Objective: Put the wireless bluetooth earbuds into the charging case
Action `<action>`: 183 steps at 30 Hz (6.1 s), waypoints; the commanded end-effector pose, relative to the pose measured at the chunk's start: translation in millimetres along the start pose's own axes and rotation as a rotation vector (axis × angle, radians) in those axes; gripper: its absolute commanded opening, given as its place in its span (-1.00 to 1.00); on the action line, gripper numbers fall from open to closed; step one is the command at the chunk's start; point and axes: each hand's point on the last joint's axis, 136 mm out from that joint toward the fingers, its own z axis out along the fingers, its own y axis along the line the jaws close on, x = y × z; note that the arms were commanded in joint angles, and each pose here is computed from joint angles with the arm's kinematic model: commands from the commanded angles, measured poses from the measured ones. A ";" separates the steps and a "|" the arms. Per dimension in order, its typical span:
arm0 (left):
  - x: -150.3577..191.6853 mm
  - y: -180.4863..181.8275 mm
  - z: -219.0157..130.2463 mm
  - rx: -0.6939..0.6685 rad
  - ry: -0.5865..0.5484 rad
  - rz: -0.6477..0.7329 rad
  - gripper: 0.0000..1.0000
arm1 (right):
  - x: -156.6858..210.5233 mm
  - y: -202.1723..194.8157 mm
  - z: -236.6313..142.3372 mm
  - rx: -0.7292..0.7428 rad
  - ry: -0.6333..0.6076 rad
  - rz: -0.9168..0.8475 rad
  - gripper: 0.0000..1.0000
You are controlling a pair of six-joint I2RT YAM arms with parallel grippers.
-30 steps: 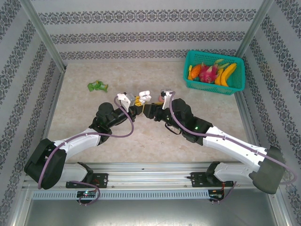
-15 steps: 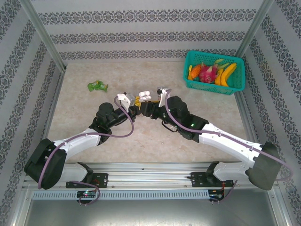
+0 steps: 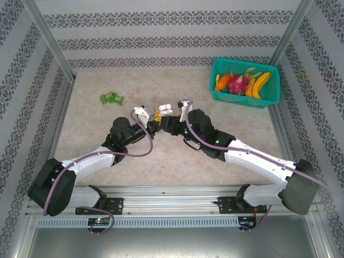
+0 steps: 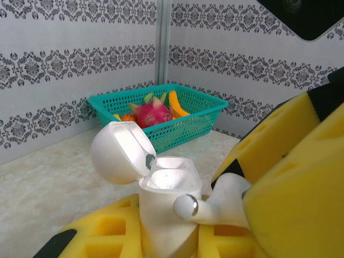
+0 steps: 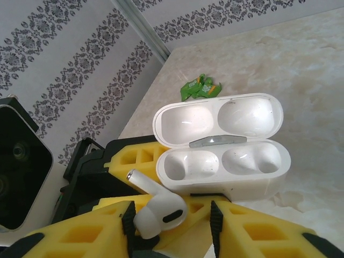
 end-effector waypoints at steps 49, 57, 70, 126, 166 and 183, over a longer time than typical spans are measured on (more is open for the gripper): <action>31.7 -5.9 -1.9 0.013 0.089 -0.018 -1.00 | -39.3 -26.4 -21.8 0.028 -0.091 0.035 -0.68; 55.2 20.9 -11.4 -0.153 0.151 -0.022 -1.00 | 8.3 -76.2 -8.5 0.153 0.000 0.063 -0.69; 50.3 45.4 -35.3 -0.330 0.147 -0.008 -1.00 | 148.3 -140.4 -31.3 0.526 0.348 0.196 0.14; 31.7 43.8 -39.1 -0.320 0.094 -0.014 -1.00 | 200.9 -192.1 -27.8 0.910 0.647 -0.119 0.05; 19.1 41.6 -34.6 -0.302 0.073 -0.012 -1.00 | 184.4 -179.4 25.3 0.594 0.571 0.257 0.19; 23.0 41.9 -34.8 -0.304 0.077 -0.017 -1.00 | 188.1 -160.1 28.6 0.557 0.583 0.237 0.11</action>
